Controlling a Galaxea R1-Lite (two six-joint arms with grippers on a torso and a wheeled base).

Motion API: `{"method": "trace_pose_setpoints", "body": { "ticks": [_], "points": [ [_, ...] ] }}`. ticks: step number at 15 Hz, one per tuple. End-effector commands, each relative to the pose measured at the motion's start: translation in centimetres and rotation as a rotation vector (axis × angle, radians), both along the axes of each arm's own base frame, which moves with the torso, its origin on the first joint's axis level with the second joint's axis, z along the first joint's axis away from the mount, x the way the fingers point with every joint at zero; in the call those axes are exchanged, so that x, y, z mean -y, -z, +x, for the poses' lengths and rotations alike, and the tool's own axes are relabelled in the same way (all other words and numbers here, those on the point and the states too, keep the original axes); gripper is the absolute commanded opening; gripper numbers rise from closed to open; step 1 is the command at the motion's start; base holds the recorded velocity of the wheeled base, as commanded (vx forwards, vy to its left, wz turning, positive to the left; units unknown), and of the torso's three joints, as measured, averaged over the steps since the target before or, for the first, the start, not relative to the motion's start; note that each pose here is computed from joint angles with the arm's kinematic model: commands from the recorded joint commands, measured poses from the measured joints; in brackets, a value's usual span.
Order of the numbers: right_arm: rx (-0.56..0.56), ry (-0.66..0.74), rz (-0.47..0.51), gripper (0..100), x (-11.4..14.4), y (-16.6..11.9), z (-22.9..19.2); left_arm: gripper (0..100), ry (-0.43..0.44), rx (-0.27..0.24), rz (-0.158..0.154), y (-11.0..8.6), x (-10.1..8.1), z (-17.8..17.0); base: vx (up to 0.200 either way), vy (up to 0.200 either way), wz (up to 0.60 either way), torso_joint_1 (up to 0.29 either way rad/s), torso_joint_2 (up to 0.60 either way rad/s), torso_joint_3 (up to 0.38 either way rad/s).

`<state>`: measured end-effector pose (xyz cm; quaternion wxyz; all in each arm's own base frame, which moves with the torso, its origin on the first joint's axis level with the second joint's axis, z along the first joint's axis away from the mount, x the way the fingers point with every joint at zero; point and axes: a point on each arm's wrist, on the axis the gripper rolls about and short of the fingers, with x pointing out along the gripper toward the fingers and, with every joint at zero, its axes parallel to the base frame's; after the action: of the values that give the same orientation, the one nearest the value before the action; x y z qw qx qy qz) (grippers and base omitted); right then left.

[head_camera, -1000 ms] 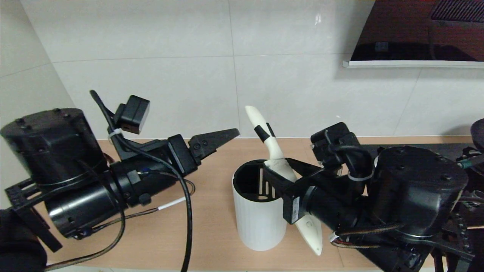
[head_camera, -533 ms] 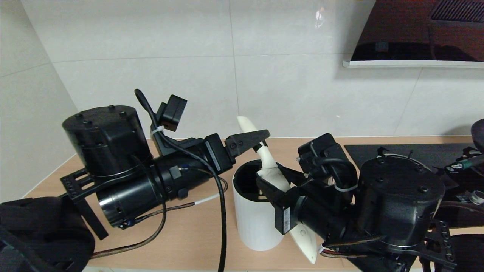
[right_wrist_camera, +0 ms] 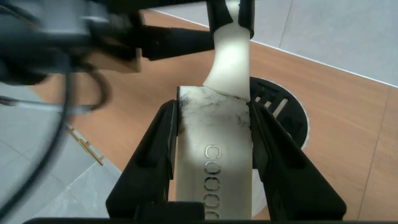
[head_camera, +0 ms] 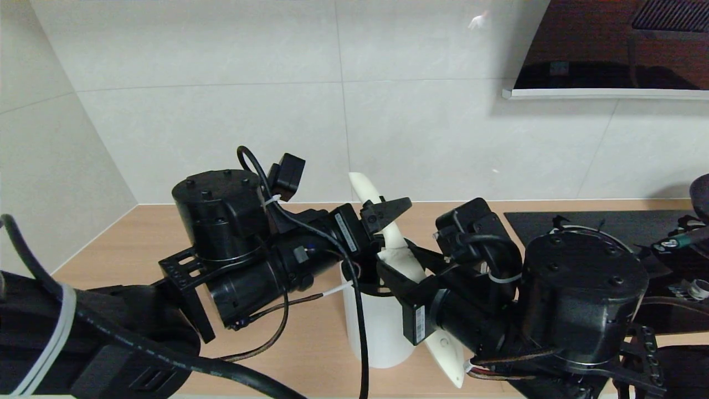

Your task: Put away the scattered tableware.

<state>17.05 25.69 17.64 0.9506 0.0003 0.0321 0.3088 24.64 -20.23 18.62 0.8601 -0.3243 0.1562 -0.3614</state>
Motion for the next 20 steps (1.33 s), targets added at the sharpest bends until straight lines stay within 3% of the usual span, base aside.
{"method": "trace_pose_setpoints", "body": {
  "ticks": [1, 4, 5, 18, 19, 20],
  "points": [
    [-0.001, 0.001, -0.002, 0, 0.0, 0.1, 0.0, 100, 0.001, 0.008, -0.007, -0.3, 0.0, -0.1, 0.000, 0.000, 0.00, 0.000, 0.00, 0.000],
    [-0.001, 0.002, -0.002, 0, 0.0, 0.1, 0.0, 100, -0.003, 0.009, -0.008, -0.4, -0.1, -0.1, 0.000, 0.000, 0.00, 0.000, 0.00, 0.000],
    [-0.001, 0.002, -0.002, 0, 0.0, 0.1, 0.0, 0, -0.003, 0.006, -0.006, -0.3, -0.1, -0.1, 0.000, 0.000, 0.00, 0.000, 0.00, 0.000],
    [0.005, 0.025, 0.004, 0, 0.0, -0.1, 0.0, 0, -0.002, 0.015, -0.012, -0.6, -0.2, -0.3, 0.000, 0.000, 0.00, 0.000, 0.00, 0.000],
    [0.005, 0.028, 0.006, 100, 0.0, -0.2, 0.0, 0, -0.002, 0.026, -0.021, -1.0, -0.4, -0.5, 0.000, 0.000, 0.00, 0.000, 0.00, 0.000],
    [0.006, 0.028, 0.009, 100, 0.1, -0.3, 0.0, 0, -0.002, 0.037, -0.031, -1.5, -0.6, -0.7, 0.000, 0.000, 0.00, 0.000, 0.00, 0.000]
  ]
}}
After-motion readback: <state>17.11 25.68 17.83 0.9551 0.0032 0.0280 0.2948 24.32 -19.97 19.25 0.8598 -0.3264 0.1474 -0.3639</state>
